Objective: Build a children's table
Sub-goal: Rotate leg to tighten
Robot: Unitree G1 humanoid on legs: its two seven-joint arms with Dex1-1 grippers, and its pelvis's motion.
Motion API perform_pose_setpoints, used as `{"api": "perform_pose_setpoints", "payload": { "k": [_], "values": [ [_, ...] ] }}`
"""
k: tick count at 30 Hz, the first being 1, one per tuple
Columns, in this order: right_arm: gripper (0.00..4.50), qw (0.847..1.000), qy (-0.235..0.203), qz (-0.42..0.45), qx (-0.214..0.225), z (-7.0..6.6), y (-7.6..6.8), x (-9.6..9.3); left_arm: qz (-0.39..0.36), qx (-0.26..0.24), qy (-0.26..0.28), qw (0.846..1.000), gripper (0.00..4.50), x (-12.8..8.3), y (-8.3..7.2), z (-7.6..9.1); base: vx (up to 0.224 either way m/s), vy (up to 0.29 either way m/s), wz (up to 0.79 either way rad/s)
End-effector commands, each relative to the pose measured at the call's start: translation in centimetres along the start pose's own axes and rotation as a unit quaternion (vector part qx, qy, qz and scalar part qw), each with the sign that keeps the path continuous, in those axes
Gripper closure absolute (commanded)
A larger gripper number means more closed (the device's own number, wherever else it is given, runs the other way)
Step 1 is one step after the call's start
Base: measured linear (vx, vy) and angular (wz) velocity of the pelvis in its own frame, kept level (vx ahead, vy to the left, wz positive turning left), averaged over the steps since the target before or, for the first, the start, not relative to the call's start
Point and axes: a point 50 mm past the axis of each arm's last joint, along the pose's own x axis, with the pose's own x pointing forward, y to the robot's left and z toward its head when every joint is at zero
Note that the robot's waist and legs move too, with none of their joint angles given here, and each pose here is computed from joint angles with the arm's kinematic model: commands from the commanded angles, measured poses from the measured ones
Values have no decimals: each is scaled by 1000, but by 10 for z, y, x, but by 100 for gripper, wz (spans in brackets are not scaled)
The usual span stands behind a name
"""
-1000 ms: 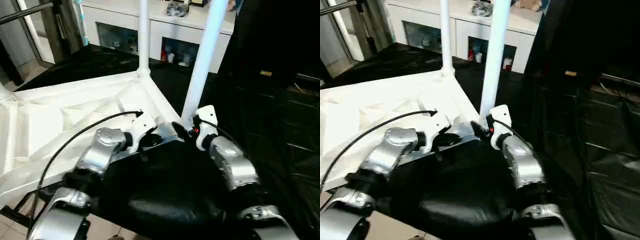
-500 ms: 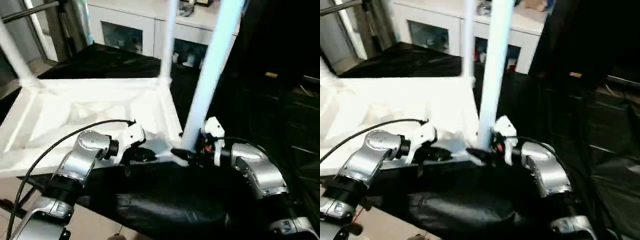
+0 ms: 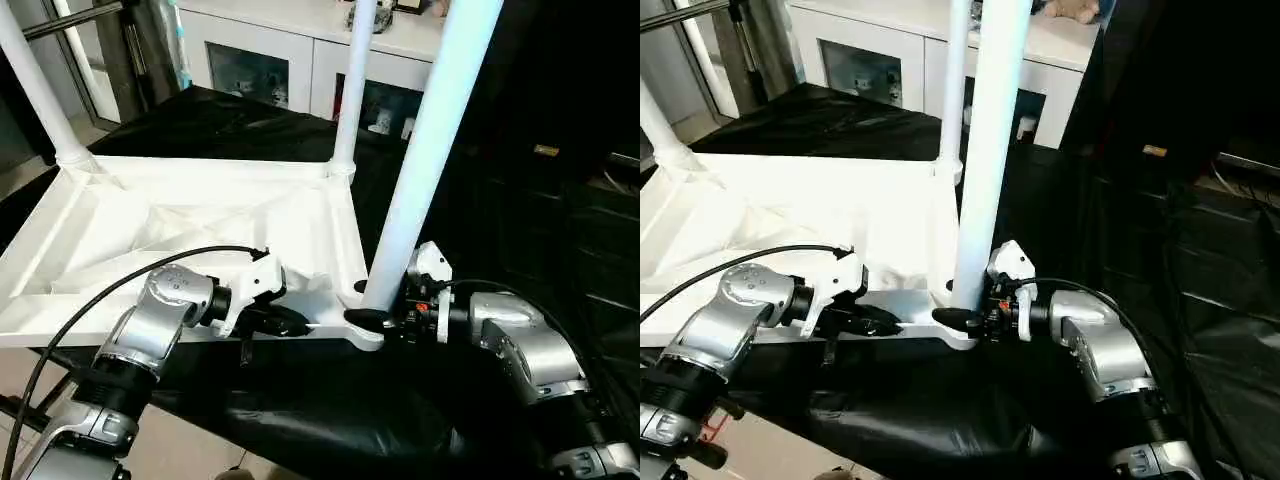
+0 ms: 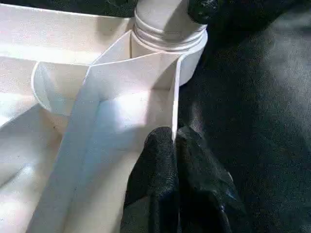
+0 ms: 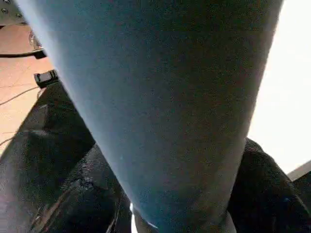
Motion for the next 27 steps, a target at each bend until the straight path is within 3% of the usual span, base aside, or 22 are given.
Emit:
{"api": "perform_pose_setpoints", "payload": {
  "k": [1, 3, 4, 8, 9, 11, 13, 14, 17, 18, 21, 22, 27],
  "values": [
    [214, 995, 18, 101, 5, -9, 32, 39, 22, 31, -44, 998, 450, 20, 3, 24, 0, 0, 0],
    [229, 999, 26, 33, 3, -13, 24, 46, 64, 22, -48, 997, 450, 23, 10, 27, 0, 0, 0],
    [229, 999, 31, -42, 16, -18, 15, 52, 100, 14, -47, 994, 450, 26, 17, 29, 0, 0, 0],
    [246, 990, 30, -128, 42, -21, 4, 58, 132, 8, -43, 990, 450, 29, 23, 31, 0, 0, 0],
    [249, 970, 24, -226, 85, -26, -8, 63, 176, -3, -46, 983, 450, 36, 31, 37, 0, 0, 0],
    [252, 962, 24, -252, 97, -27, -10, 64, 190, -7, -47, 981, 450, 38, 33, 39, 0, 0, 0],
    [253, 942, 32, -315, 112, -31, -17, 67, 220, -19, -54, 974, 450, 45, 37, 45, 0, 0, 0],
    [253, 938, 34, -325, 111, -31, -18, 68, 227, -21, -55, 972, 450, 47, 38, 46, 0, 0, 0],
    [253, 948, 12, -305, 93, -24, -15, 77, 230, -20, -61, 971, 450, 53, 38, 49, 0, 0, 0],
    [199, 962, -13, -256, 98, -18, -10, 81, 222, -15, -64, 973, 450, 56, 37, 51, 0, 0, 0],
    [179, 964, -25, -241, 113, -15, -10, 82, 211, -5, -66, 975, 450, 57, 35, 51, 0, 0, 0],
    [158, 965, -25, -238, 109, -14, -10, 81, 206, -3, -67, 976, 450, 57, 34, 50, 0, 0, 0],
    [147, 981, -13, -188, 54, -12, -8, 74, 168, 13, -67, 983, 450, 51, 28, 46, 0, 0, 0]
  ]
}}
